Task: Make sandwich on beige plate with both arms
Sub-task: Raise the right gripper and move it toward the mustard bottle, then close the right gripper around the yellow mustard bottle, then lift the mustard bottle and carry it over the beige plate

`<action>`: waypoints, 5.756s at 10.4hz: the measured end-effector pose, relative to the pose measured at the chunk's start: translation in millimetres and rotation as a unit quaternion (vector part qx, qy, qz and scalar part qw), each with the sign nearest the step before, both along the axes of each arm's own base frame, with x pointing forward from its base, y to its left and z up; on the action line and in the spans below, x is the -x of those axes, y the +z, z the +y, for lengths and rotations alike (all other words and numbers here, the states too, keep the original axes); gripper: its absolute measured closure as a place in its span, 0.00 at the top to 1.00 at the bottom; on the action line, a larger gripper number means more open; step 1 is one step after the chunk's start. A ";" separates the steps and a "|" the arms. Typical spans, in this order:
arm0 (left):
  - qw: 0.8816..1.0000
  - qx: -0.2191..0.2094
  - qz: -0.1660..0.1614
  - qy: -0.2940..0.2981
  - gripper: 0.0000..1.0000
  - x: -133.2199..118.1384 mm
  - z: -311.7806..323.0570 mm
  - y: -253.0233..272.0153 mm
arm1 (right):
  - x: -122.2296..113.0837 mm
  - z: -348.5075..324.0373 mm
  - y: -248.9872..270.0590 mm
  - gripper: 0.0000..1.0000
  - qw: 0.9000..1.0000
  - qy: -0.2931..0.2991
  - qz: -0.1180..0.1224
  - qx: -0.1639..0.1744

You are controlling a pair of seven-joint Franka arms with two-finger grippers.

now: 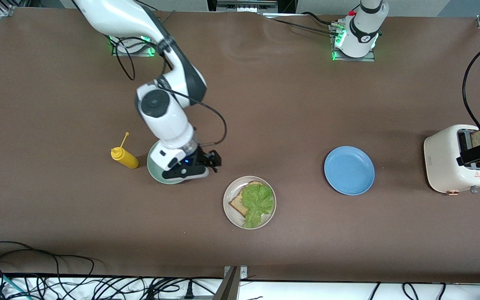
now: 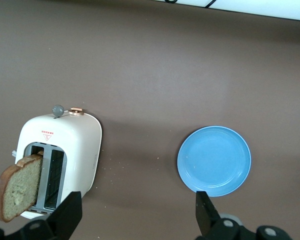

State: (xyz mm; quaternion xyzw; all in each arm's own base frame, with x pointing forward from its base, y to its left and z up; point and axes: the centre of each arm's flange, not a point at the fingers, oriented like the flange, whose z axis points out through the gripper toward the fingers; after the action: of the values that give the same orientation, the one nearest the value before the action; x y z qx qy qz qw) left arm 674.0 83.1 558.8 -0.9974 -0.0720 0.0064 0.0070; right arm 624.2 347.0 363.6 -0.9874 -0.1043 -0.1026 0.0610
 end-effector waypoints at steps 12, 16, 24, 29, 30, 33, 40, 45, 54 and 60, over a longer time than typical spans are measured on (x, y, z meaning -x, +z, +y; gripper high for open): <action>1.000 0.000 0.001 0.000 1.00 -0.1 -0.1 -0.7 | -11.9 -326.2 13.5 1.00 0.905 0.419 0.045 -0.062; 1.000 0.001 0.001 -0.001 1.00 -0.2 -0.9 -0.7 | -10.7 -395.6 -53.1 1.00 0.862 0.488 0.008 -0.139; 1.000 0.001 0.001 -0.001 1.00 -0.3 -1.1 -0.9 | 15.7 -444.6 -177.1 1.00 0.740 0.583 -0.152 -0.299; 1.000 0.001 0.001 -0.001 1.00 -0.2 -0.4 -0.8 | 19.1 -424.2 -225.9 1.00 0.738 0.553 -0.186 -0.338; 1.000 0.001 0.001 0.000 1.00 -0.2 -0.3 -0.8 | 18.3 -415.2 -232.4 1.00 0.740 0.546 -0.191 -0.344; 1.000 0.001 0.001 0.000 1.00 -0.1 0.1 -0.8 | 13.8 -393.4 -241.1 1.00 0.742 0.542 -0.196 -0.341; 1.000 0.001 0.001 0.000 1.00 -0.1 0.3 -0.8 | 6.3 -381.8 -239.5 0.40 0.736 0.559 -0.214 -0.317; 1.000 0.001 0.001 0.000 1.00 -0.1 0.6 -0.9 | -25.2 -334.7 -184.9 0.32 0.773 0.564 -0.155 -0.245; 1.000 0.001 0.001 0.000 1.00 -0.1 0.7 -0.9 | -25.3 -107.4 -47.3 0.24 0.866 0.494 0.075 0.027; 1.000 0.000 0.001 0.001 1.00 0.0 1.5 -0.9 | 1.0 47.1 -44.3 0.24 0.860 0.448 0.139 0.200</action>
State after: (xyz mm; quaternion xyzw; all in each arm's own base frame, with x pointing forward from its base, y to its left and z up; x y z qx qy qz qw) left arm 674.0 84.5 557.9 -0.9973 -0.0728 0.0072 0.0066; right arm 623.2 394.1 319.3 -0.8294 -0.5436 0.0975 -0.0844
